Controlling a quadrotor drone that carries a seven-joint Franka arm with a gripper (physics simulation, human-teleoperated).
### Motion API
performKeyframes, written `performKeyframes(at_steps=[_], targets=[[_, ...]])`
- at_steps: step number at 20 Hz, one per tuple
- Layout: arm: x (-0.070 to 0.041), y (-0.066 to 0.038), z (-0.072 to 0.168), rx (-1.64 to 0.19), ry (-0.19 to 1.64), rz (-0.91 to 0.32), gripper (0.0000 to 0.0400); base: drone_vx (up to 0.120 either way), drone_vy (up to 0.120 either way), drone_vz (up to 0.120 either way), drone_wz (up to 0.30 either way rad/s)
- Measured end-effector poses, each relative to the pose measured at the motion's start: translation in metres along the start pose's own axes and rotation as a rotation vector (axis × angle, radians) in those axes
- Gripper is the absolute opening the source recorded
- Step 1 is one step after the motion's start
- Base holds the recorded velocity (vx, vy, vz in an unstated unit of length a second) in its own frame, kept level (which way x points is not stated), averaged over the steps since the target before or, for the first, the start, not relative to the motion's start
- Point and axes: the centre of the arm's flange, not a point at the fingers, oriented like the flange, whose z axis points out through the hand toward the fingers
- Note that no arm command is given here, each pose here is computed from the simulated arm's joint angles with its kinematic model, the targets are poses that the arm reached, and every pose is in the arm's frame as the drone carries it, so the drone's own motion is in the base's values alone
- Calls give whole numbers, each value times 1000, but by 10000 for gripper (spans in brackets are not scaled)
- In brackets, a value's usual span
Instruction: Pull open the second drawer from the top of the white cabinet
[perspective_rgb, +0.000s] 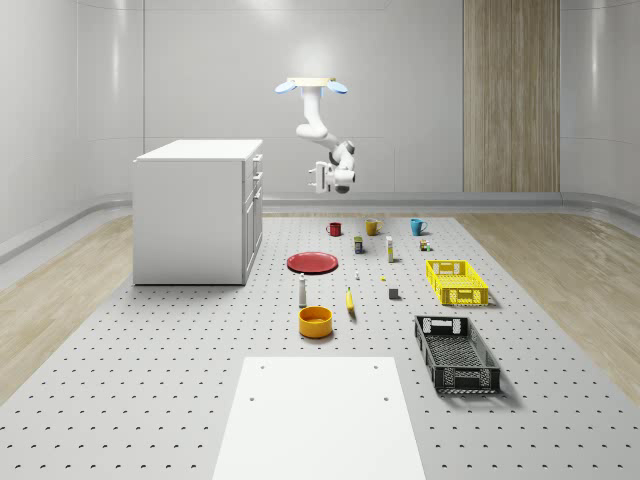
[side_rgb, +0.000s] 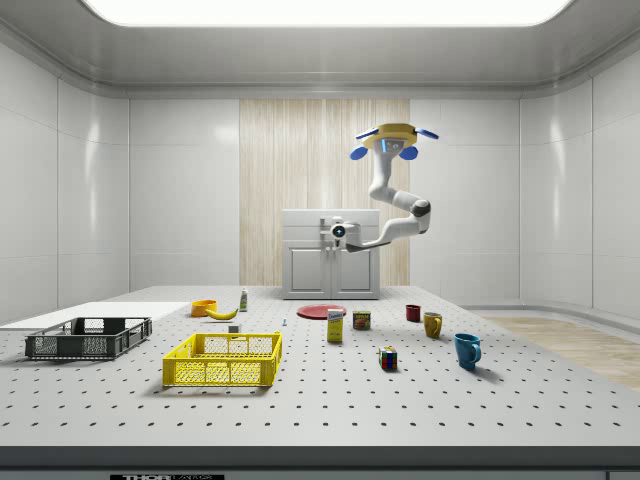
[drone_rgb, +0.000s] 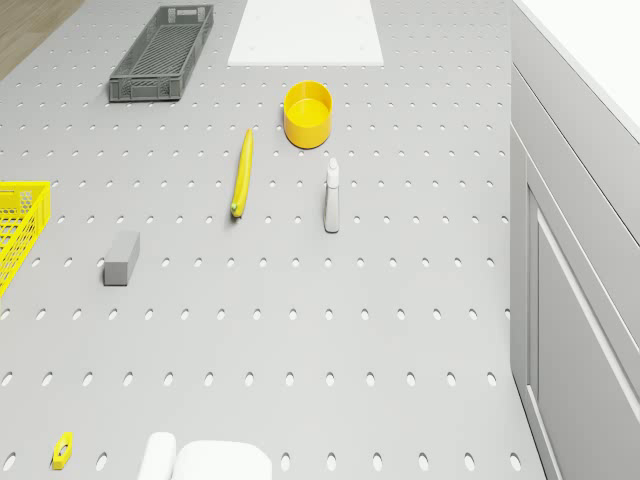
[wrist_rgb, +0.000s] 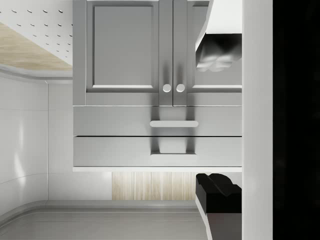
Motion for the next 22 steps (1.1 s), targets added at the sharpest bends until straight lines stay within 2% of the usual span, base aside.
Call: performKeyframes(at_steps=[22], targets=[[0,0,99,0,-1,0,300,0,0,0,0]])
